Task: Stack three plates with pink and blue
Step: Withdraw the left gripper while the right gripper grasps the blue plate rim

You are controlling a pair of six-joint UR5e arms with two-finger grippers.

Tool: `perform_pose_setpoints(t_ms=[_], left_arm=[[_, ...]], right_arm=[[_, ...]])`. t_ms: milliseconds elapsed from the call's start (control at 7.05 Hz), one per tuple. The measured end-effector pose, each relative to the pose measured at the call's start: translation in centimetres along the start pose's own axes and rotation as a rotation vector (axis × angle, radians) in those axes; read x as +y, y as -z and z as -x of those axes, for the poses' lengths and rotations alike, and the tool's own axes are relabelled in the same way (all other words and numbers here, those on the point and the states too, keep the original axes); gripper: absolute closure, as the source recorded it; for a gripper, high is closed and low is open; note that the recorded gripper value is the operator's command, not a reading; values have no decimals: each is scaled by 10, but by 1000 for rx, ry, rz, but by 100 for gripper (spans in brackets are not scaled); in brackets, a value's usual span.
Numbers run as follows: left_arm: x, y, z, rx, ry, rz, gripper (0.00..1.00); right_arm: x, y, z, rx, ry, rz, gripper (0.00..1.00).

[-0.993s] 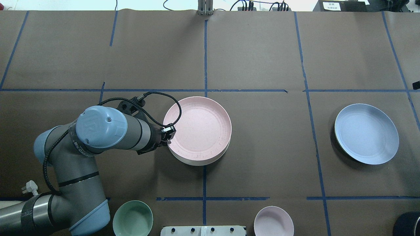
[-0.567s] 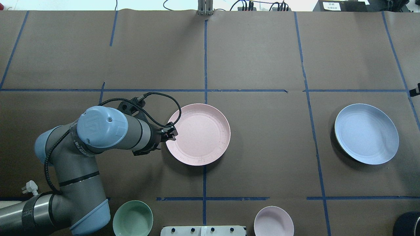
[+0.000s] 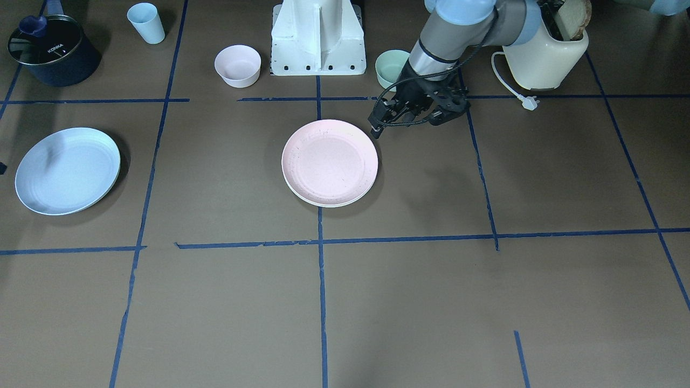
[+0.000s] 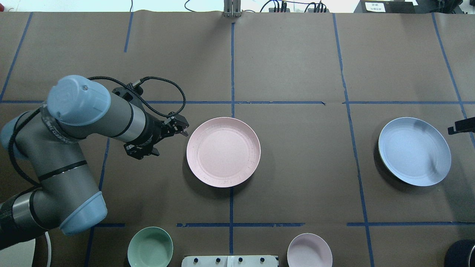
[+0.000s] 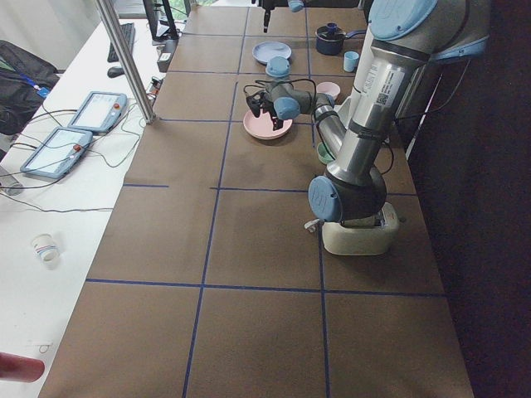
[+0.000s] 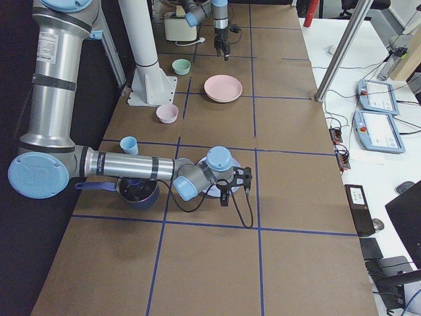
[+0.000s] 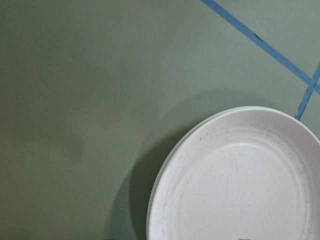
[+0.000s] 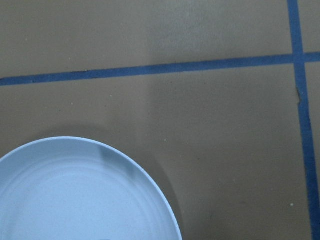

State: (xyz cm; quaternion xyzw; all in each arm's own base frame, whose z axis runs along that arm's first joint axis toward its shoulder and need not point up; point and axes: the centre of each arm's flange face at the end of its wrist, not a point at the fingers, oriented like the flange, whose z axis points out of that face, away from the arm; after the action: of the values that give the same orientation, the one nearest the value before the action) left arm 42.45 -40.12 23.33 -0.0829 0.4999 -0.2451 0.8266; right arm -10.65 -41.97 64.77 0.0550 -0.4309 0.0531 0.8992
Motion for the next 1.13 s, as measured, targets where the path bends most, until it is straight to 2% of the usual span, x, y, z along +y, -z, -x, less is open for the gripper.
perform_pose_setpoints(t_ms=[284,567,709,851,993,1134], left_arm=[[-5,17,2,-11,-19,-4,0],[-6,23,2,-9,-21,-7,0],[-6,26,5,-7,-21,-9,0],[-7,31,11,-5,-24,-10,0],[-6,35,17,-5,-28,-11,0],[-7,39,24,-7,-30,-12,0]], right_arm=[[34,-25,-4,21,-16,19,1],[47,-41,-13,39,-23,54,3],[49,-46,-14,44,-23,63,20],[49,-48,-14,44,-22,67,65],[49,-49,-14,44,-22,69,91],[48,-49,-13,42,-22,68,99]])
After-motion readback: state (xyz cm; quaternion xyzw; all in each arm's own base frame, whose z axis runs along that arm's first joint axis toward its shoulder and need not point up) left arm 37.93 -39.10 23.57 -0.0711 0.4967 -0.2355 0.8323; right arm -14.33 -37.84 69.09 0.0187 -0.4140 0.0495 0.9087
